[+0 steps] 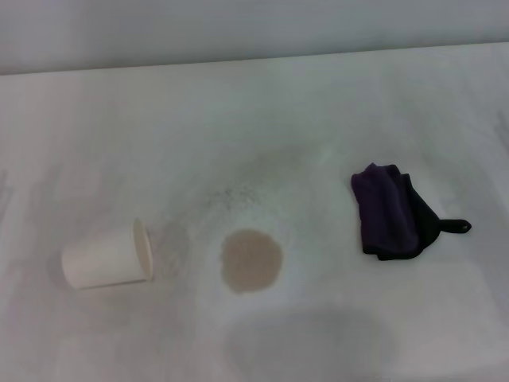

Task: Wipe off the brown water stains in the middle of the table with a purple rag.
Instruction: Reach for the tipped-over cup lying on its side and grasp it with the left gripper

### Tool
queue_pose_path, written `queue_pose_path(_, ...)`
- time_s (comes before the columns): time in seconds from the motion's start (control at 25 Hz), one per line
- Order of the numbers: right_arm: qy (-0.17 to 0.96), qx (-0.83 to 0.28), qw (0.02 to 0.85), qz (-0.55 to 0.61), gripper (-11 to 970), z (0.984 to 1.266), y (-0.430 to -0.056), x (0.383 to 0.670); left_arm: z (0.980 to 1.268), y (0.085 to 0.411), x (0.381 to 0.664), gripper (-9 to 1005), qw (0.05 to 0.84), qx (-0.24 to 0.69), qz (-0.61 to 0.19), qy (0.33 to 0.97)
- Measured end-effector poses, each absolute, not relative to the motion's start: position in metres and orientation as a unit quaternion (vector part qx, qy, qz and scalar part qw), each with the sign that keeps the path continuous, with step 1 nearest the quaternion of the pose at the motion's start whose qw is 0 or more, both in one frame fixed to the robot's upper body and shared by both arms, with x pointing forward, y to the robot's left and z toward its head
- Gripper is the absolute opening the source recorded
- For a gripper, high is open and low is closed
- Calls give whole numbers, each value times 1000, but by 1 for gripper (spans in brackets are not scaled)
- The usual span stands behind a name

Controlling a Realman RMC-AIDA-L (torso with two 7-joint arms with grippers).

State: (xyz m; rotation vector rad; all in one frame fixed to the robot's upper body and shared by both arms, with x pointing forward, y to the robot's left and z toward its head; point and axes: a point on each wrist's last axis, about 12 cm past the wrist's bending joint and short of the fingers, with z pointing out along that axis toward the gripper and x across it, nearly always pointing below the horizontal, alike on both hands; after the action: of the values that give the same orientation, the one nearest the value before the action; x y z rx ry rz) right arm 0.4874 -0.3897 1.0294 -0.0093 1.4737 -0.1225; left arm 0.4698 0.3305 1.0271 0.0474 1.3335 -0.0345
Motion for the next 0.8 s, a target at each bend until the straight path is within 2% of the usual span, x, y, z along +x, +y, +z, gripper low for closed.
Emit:
queue_pose_path(0.56,669,-5,741,-61,860,1031,-393,487,1034,329,463,877,807,26,-20,589)
queue_pose_path(0.8,671,-13,739,-58,859,1031,-391,489,1038,324,463,876,814,39,-51,577)
